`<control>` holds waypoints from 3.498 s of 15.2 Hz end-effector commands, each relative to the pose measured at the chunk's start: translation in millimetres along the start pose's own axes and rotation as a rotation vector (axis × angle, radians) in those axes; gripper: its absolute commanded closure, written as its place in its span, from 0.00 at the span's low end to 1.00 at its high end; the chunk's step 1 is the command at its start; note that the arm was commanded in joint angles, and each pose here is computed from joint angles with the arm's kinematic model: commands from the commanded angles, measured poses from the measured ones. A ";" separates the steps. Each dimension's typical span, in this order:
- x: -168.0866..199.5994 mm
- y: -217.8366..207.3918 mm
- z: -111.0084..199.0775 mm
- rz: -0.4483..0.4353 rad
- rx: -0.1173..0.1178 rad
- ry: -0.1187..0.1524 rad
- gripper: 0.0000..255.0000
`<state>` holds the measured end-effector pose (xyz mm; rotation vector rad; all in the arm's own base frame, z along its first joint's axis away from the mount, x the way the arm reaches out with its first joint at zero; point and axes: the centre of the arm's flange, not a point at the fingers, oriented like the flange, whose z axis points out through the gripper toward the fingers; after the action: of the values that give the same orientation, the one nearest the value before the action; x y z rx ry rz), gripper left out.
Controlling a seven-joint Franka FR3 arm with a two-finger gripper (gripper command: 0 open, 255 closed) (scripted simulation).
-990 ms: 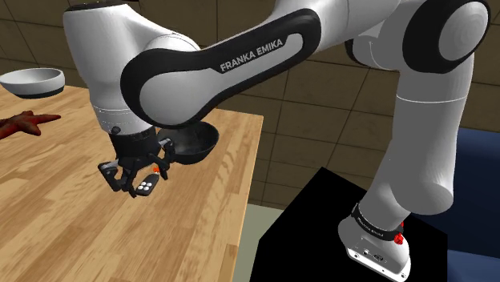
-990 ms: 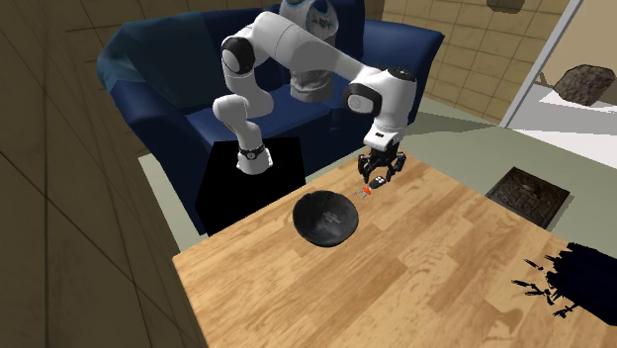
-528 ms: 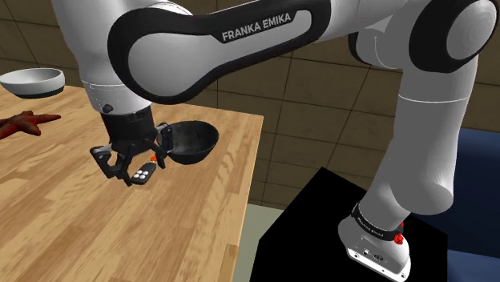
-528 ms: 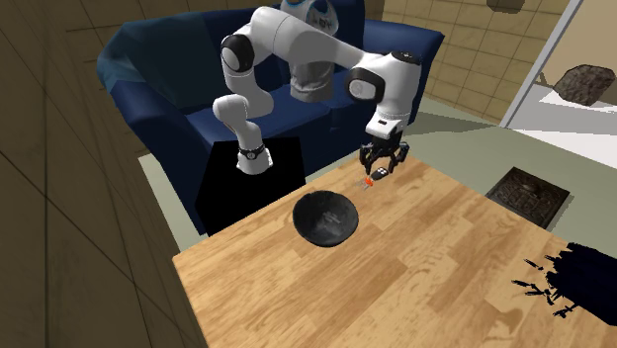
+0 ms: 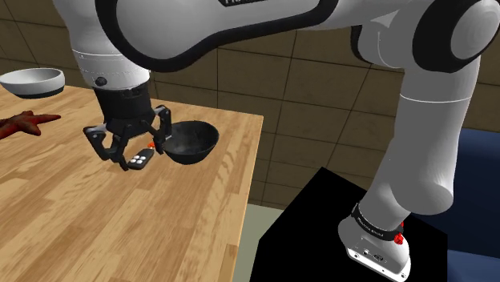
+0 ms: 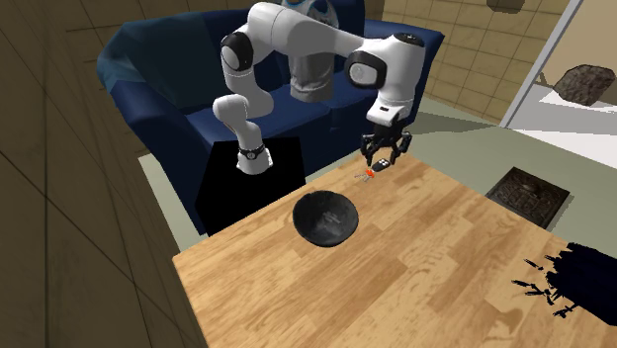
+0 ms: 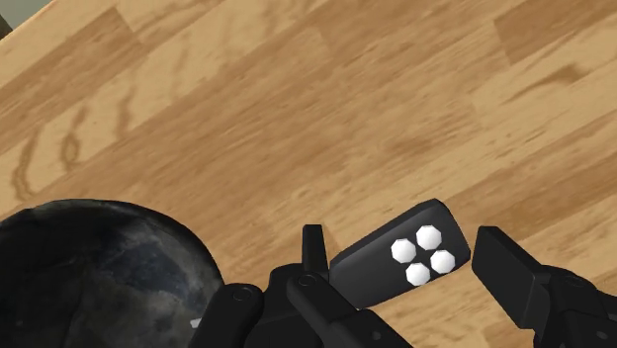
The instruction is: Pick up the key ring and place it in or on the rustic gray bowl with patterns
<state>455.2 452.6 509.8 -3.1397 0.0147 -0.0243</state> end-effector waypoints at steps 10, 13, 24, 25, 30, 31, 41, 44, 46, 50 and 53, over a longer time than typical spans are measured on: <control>70.8 119.9 -12.5 0.000 0.000 0.000 1.00; 90.3 152.2 -15.2 0.000 0.000 0.000 1.00; 89.4 152.3 42.9 0.000 0.000 0.000 1.00; 89.3 152.3 48.2 0.000 0.000 0.000 1.00; 89.0 152.3 68.9 0.000 0.000 0.000 1.00; 89.0 152.3 68.9 0.000 0.000 0.000 1.00; 89.0 152.3 68.9 0.000 0.000 0.000 0.00; 89.0 152.3 55.7 0.000 0.000 0.000 0.00; 89.0 152.3 29.3 0.000 0.000 0.000 0.00; 89.0 152.3 18.9 0.000 0.000 0.000 0.00; 89.0 152.3 18.9 0.000 0.000 0.000 0.00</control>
<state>543.1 299.4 491.8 -3.1399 0.0145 -0.0241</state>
